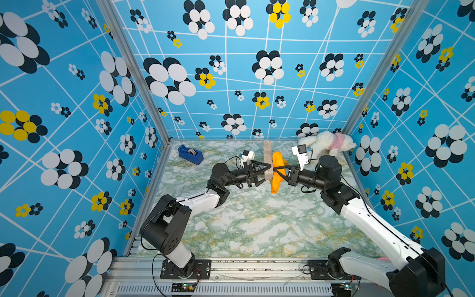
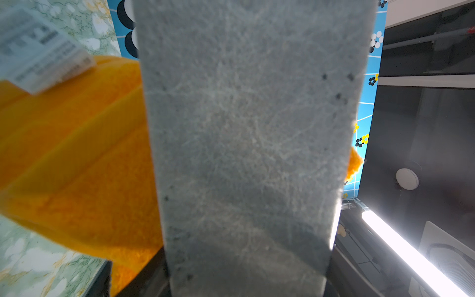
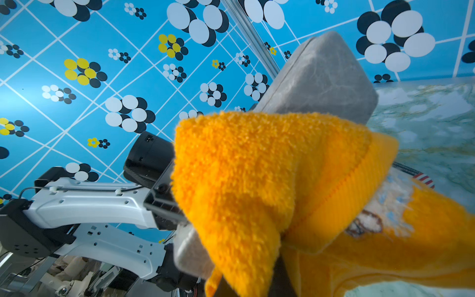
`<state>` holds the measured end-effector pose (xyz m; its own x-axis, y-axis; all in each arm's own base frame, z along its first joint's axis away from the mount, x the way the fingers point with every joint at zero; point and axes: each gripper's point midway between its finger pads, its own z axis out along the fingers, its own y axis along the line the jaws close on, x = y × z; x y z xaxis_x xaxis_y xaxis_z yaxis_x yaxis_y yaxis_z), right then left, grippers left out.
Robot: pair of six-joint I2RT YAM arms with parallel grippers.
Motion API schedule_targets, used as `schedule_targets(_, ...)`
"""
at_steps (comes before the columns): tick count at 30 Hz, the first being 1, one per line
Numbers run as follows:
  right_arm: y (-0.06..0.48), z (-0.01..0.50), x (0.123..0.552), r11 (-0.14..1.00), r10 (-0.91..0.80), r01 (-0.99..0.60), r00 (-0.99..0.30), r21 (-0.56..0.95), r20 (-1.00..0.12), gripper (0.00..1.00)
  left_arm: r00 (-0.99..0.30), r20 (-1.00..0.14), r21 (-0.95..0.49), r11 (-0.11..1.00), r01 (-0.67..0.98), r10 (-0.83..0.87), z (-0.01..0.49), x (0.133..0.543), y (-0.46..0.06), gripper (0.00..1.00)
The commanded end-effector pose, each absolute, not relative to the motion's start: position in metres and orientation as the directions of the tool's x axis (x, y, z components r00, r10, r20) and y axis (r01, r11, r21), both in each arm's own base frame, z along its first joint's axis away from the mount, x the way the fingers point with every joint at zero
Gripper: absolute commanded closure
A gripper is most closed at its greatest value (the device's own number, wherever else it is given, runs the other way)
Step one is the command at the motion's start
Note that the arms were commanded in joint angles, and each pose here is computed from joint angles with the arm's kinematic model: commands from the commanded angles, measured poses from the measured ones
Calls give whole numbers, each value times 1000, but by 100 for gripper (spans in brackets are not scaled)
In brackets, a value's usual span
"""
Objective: Wipe the eyeglass case
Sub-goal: Wipe the dirt from the eyeglass case, then place the eyeglass case at the center of the board.
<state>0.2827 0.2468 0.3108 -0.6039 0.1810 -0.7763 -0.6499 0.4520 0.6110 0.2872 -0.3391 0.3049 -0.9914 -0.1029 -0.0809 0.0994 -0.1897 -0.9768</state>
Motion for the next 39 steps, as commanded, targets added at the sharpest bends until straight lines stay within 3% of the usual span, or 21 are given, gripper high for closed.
schedule_targets(1, 271, 314, 239, 301, 117, -680, -669, 669, -734, 100, -980, -169, -942, -275, 192, -104, 333, 288, -345, 100)
schedule_targets(8, 281, 324, 213, 238, 57, -701, -681, 672, -730, 100, -978, -157, -957, -223, 186, -139, 316, 300, -345, 100)
schedule_targets(14, 264, 330, 214, 349, 21, -734, -615, 582, -788, 100, -973, -135, -979, -125, 159, -188, 297, 309, -335, 100)
schedule_targets(19, 229, 326, 245, 522, 54, -668, -595, 531, -802, 100, -957, -86, -983, 180, 36, -276, 248, 311, -308, 100)
schedule_targets(22, 206, 320, 263, 594, 109, -605, -592, 530, -798, 100, -930, -103, -904, 424, -60, -353, 228, 303, -281, 100)
schedule_targets(26, 197, 300, 280, 629, 146, -549, -613, 551, -776, 100, -856, -90, -732, 616, -291, -510, 203, 281, -237, 100)
schedule_targets(34, 201, 289, 289, 621, 163, -548, -610, 561, -775, 100, -764, -83, -427, 715, -553, -640, 164, 214, -216, 100)
schedule_targets(39, 196, 280, 282, 626, 173, -540, -608, 563, -775, 100, -732, -91, -324, 715, -620, -675, 143, 202, -222, 100)
